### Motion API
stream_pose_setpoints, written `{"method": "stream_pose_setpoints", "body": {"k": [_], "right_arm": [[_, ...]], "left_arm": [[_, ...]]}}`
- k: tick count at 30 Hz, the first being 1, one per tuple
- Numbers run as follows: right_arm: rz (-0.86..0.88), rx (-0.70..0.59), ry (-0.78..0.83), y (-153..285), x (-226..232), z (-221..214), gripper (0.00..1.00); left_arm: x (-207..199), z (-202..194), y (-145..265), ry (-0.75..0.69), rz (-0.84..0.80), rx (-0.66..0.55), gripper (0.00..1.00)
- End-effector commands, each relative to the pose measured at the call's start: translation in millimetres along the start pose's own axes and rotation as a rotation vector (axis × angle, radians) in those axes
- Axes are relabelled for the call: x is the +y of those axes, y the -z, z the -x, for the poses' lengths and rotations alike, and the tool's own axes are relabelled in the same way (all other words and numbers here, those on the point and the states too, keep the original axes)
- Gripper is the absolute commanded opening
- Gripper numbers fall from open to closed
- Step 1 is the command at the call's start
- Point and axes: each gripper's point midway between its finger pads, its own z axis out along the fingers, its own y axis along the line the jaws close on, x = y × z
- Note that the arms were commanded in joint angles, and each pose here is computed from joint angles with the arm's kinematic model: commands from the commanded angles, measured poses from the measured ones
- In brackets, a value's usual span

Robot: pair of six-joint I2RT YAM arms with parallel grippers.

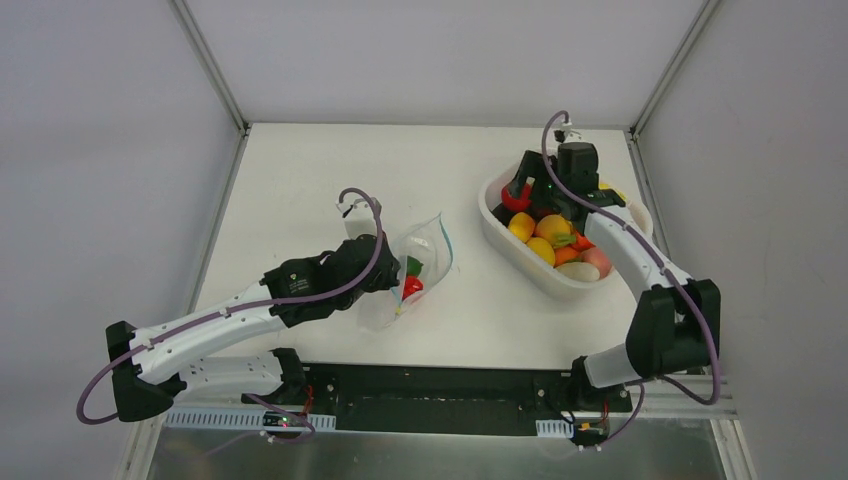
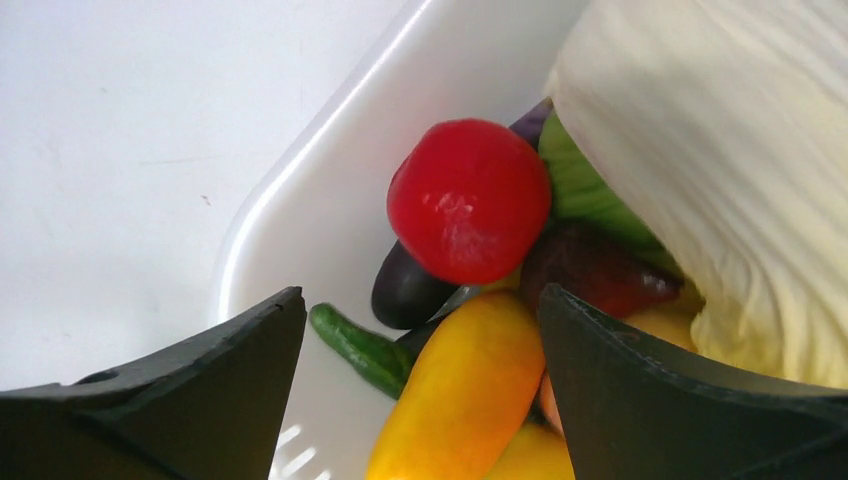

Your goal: Place the food in the zip-top bag and seal the zipper

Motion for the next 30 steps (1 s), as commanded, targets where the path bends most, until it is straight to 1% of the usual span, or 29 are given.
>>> {"method": "stream_pose_setpoints", "body": {"k": [1, 6, 9, 13, 18, 22, 23, 28, 30], "right_arm": [[0.076, -0.07, 0.297, -25.6, 10.6, 24.3, 0.87], [0.182, -0.081, 0.5, -47.2, 12.7, 6.7, 0.88], [0.16, -0.055, 0.525, -57.7, 4.7, 0.5, 0.88], [0.172, -0.012, 0.602, -66.0, -2.7, -14.4, 0.89], [0.168, 0.029, 0.653, -69.0, -10.3, -25.8, 0.9], [0.149, 0.007, 0.653, -71.3, -11.1, -18.7, 0.91], [0.141, -0.007, 0.637, -71.4, -10.2, -14.4, 0.9], [0.139, -0.112, 0.543, -58.1, 2.2, 8.5, 0.67], [0.161, -0.134, 0.515, -49.4, 9.9, 13.7, 0.61]], "left_arm": [[-0.8, -1.1, 1.5, 0.031, -0.005, 0.019, 0.0], [-0.2, -4.9, -0.2, 0.026, -0.001, 0.031, 0.0], [-2.9, -5.6, -1.0, 0.013, 0.001, 0.047, 0.0], [-3.1, -8.9, -3.3, 0.017, 0.004, 0.055, 0.0], [-2.9, -10.1, -3.1, 0.019, 0.003, 0.059, 0.0], [-2.3, -11.1, -3.3, 0.027, 0.003, 0.059, 0.0], [-2.7, -11.4, -3.1, 0.028, 0.0, 0.061, 0.0], [-3.4, -13.3, -4.0, 0.034, -0.004, 0.065, 0.0], [-3.6, -14.9, -4.9, 0.035, -0.005, 0.068, 0.0]]}}
